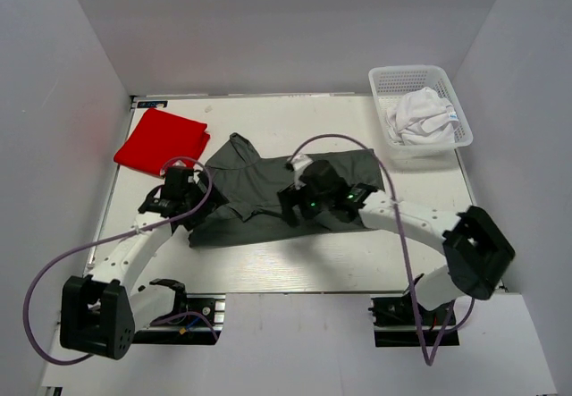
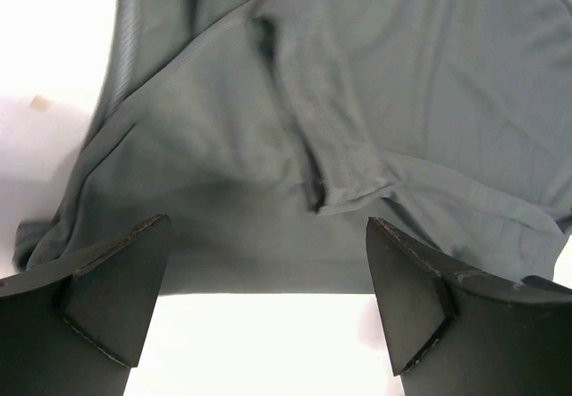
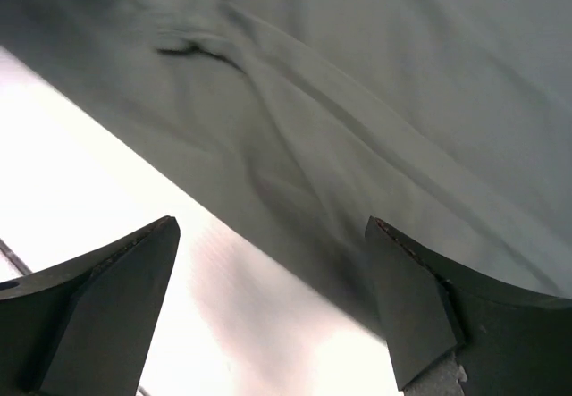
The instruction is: Fold and stack the t-shirts
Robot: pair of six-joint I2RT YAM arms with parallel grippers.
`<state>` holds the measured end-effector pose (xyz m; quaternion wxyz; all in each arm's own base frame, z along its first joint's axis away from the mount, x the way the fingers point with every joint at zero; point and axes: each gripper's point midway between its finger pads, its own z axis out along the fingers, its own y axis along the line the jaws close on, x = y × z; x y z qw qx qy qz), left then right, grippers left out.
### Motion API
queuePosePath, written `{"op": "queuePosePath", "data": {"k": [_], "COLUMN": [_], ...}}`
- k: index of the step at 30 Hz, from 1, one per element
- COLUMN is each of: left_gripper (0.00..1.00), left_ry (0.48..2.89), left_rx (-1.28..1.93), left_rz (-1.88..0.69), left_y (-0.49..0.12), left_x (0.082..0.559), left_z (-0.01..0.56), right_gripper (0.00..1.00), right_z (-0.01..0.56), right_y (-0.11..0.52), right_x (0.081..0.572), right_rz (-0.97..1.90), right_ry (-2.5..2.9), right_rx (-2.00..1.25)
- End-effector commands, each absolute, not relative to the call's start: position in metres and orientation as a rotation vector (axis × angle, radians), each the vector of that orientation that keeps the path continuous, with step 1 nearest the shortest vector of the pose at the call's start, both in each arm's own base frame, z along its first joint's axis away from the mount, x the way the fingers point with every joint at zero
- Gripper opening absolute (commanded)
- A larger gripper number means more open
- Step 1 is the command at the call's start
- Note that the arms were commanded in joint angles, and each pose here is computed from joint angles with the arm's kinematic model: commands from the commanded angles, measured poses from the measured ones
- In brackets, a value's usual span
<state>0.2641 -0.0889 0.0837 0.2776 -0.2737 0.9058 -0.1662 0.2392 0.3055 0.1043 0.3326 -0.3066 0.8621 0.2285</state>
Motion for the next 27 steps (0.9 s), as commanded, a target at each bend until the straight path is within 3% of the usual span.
{"op": "queuePosePath", "data": {"k": [1, 6, 13, 27], "left_gripper": [1.00, 1.00, 1.00, 1.00], "left_ry": [2.332, 2.265, 2.154, 2.269], "left_rx": [-0.897, -1.086, -1.150, -1.215], "left_rz": [-0.443, -0.511, -0.494, -0.323], "left_y": [-0.078, -0.080, -0.069, -0.057], "left_x": [0.258, 0.249, 0.255, 0.246], "left_z": [0.083, 0.079, 0.073, 0.030], "right_gripper": [0.90, 0.90, 0.86, 0.88], "right_z": [0.125, 0.093, 0.095, 0.050], "right_y": [0.355, 0.398, 0.461, 0.462], "right_x": [0.254, 0.253, 0.262, 0.295], "right_rz": [0.550, 0.479, 0.564, 0.369], "right_ry": [2.052, 1.924, 1.844, 1.949], "right_rx": [-0.945, -1.077, -1.090, -1.005]}}
